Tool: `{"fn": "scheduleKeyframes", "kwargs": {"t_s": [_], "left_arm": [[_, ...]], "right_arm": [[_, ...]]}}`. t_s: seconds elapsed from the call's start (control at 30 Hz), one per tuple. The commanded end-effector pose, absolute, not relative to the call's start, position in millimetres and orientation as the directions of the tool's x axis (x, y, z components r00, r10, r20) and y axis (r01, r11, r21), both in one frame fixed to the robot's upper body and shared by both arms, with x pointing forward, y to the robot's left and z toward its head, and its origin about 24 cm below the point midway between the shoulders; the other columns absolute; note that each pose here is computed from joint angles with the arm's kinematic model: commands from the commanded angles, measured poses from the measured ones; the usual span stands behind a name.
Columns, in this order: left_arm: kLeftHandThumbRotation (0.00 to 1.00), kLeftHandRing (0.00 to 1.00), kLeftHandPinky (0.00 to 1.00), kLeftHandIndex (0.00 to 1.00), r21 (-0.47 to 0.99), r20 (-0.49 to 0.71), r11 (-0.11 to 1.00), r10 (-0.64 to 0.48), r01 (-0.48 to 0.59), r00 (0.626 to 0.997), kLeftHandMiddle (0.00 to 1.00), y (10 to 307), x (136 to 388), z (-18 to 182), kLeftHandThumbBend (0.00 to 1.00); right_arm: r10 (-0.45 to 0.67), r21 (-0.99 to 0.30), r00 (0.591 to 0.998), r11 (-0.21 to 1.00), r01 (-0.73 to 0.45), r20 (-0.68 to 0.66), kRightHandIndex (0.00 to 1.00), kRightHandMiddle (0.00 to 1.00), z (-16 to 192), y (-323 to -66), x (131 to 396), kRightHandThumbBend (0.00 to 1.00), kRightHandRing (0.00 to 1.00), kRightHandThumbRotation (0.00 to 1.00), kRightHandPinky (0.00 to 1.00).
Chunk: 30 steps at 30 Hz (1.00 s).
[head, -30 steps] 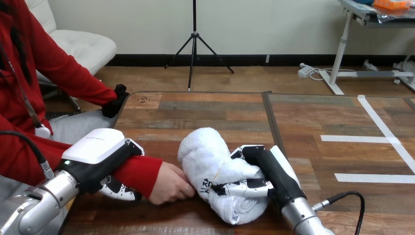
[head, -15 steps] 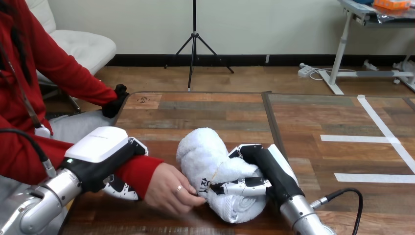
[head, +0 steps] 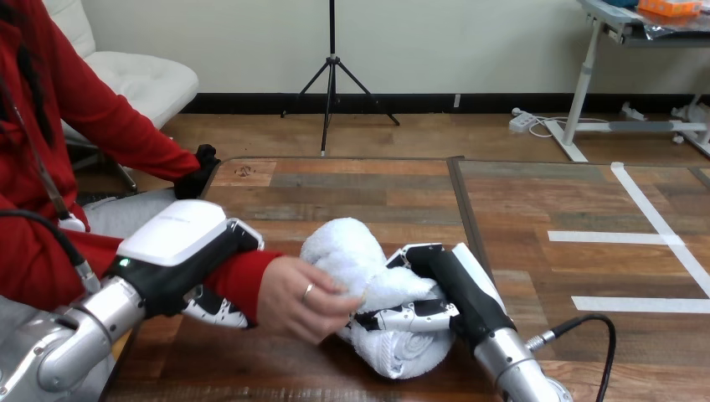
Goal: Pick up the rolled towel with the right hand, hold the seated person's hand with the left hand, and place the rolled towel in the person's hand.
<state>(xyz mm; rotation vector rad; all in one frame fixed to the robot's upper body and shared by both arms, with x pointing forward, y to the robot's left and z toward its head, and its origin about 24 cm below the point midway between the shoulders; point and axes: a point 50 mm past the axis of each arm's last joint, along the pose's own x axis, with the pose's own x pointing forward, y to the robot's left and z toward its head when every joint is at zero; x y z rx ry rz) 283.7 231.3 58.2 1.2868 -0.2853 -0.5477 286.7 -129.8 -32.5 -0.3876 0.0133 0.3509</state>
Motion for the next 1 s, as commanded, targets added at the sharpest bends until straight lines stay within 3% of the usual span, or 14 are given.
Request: {"fn": "scheduleKeyframes", "kwargs": {"t_s": [0.0,0.37,0.97], "left_arm": [[0.03,0.31,0.28,0.38,0.954,0.176,0.299,-0.652,0.037,0.738,0.36,191.6,297.3,113.4,0.81],[0.02,0.31,0.28,0.38,0.954,0.166,0.297,-0.650,0.047,0.742,0.36,190.0,297.7,111.8,0.81],[0.00,0.31,0.28,0.38,0.946,0.177,0.319,-0.644,0.051,0.744,0.36,187.0,297.9,106.2,0.82]], "right_arm": [[0.391,-0.407,0.920,0.834,-0.372,-0.040,0.10,0.13,-16.6,-110.0,302.7,0.58,0.09,0.00,0.05],[0.423,-0.375,0.906,0.843,-0.385,0.020,0.10,0.12,-11.0,-104.5,300.4,0.57,0.09,0.00,0.05],[0.490,-0.264,0.842,0.862,-0.432,0.223,0.10,0.13,5.7,-98.0,285.7,0.56,0.09,0.00,0.05]]}}
